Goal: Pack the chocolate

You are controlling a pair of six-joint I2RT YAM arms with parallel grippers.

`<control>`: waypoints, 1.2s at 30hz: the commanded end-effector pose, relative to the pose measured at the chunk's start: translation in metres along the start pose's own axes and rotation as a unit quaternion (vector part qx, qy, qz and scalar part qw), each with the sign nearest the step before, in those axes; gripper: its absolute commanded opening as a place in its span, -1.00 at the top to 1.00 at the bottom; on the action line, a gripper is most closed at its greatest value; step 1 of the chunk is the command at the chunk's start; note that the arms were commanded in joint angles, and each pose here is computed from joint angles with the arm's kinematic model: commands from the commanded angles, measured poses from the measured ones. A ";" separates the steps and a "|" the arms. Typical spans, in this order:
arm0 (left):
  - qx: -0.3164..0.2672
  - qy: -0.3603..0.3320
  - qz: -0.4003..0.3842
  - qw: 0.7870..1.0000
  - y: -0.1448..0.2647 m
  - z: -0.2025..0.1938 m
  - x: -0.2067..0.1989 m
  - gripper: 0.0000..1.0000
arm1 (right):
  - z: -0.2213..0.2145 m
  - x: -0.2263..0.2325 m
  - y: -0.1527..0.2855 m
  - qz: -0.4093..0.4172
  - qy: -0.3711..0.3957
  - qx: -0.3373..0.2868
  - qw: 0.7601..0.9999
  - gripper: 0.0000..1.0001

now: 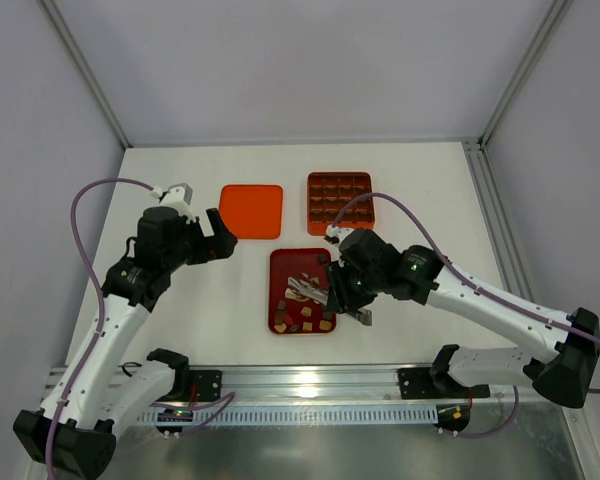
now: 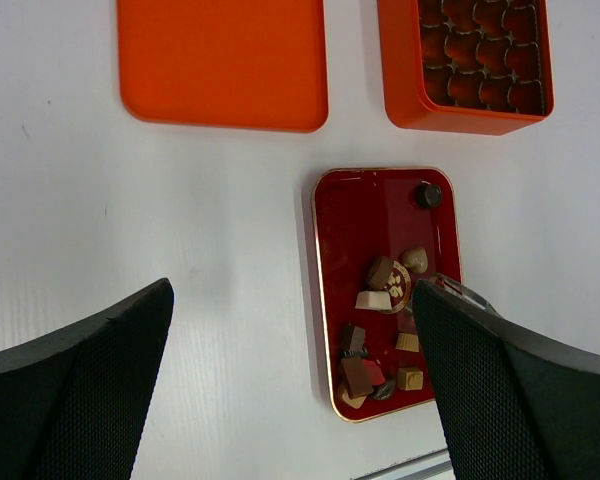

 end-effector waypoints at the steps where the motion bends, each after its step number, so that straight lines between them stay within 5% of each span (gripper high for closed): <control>1: -0.006 0.001 0.002 1.000 0.001 0.003 0.000 -0.99 | 0.008 0.008 -0.004 0.019 0.014 -0.015 1.000 0.18; 36: -0.004 0.000 -0.002 1.000 0.001 0.003 -0.001 -0.99 | 0.004 0.008 -0.026 0.007 0.038 0.031 0.999 0.17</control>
Point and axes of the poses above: each gripper's point midway between its finger pads, its own y axis back along the fingers, its own x axis along the line the jaws close on, z = x × y, the point moved 8 cm from there along y, back along the fingers, and after that the axes turned 6 degrees about y, right-handed, at the moved point
